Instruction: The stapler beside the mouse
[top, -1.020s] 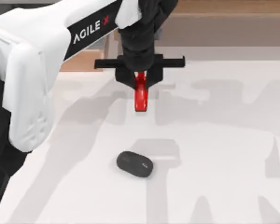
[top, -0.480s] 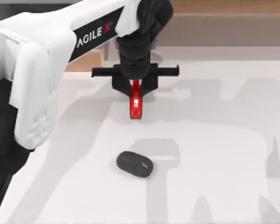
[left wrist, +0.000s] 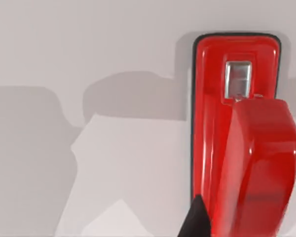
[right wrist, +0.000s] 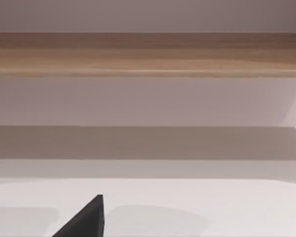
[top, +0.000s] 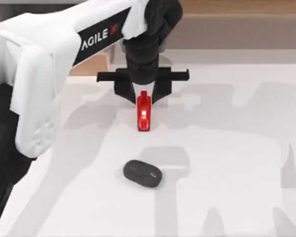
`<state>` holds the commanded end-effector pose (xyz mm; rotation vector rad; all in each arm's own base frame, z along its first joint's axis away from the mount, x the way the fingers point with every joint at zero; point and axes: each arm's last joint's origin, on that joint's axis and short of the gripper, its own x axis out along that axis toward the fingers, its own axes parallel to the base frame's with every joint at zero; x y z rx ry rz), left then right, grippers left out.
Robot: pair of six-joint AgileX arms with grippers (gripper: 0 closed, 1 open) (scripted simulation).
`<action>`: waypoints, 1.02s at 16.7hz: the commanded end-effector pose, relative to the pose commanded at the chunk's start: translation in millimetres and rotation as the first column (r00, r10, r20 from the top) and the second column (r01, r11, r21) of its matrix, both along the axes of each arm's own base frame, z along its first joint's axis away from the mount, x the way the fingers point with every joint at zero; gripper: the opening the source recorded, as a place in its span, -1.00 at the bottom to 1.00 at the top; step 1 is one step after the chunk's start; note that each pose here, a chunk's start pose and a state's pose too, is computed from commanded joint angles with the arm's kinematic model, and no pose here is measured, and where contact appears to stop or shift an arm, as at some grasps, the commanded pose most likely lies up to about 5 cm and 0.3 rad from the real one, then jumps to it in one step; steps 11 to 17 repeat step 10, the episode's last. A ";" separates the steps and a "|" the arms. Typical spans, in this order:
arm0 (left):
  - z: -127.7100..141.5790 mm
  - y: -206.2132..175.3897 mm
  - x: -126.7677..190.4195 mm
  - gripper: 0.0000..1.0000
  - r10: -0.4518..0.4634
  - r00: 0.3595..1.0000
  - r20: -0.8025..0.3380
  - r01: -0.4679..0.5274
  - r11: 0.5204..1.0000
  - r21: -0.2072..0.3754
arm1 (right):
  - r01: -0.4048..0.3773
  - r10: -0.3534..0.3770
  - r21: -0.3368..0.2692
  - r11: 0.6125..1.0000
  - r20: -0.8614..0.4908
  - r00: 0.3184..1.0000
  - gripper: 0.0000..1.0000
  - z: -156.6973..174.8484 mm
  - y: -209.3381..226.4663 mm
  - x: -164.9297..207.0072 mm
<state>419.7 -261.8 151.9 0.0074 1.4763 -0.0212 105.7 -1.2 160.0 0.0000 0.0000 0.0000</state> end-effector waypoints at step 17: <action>0.0 0.0 0.0 1.00 0.000 1.000 0.000 0.000 1.000 0.000 | 0.000 0.000 0.000 1.000 0.000 1.000 1.00 0.0 0.0 0.0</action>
